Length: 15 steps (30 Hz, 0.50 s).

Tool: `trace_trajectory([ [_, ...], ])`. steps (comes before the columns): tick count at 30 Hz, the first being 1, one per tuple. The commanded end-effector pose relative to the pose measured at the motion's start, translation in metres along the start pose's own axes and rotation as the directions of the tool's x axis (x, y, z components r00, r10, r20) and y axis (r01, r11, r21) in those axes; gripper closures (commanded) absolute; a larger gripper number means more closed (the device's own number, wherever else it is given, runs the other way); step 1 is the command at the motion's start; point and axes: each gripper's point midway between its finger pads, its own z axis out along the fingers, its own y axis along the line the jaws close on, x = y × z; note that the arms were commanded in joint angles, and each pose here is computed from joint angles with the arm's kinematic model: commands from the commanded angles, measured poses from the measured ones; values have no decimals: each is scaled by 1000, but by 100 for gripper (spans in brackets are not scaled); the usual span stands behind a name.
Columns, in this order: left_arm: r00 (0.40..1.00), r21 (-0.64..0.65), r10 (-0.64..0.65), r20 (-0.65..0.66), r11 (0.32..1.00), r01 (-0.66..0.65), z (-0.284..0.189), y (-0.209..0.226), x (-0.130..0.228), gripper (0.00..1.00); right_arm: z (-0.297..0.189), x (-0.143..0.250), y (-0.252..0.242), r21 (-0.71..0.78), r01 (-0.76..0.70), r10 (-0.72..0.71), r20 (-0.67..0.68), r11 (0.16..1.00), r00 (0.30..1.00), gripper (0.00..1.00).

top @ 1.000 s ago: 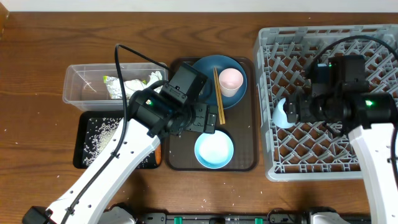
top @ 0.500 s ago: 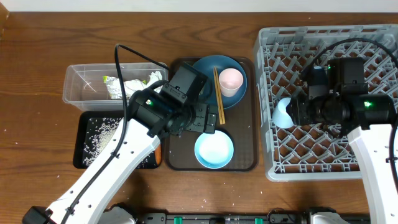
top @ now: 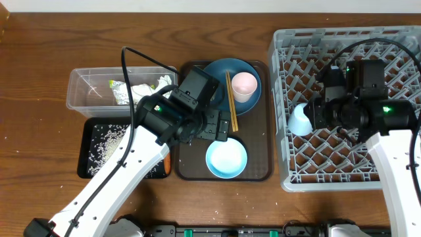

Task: Sort waste into correct bins and load items into the dishwasher rack
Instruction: 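Lower the light-blue cup upside down into the rack with the right gripper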

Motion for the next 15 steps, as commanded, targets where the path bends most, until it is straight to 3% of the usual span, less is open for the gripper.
trace_trajectory([
  [1, 1000, -14, 2, 8, 1000, -1, -1, 3, -1, 2, 15, 5, -1, -11, -7, 6, -49, 1000, 999, 75],
  [15, 1000, -14, 2, 8, 1000, -1, -1, 3, -1, 2, 67, 29, -25, 66, -61, 75, -244, 996, 967, 88],
])
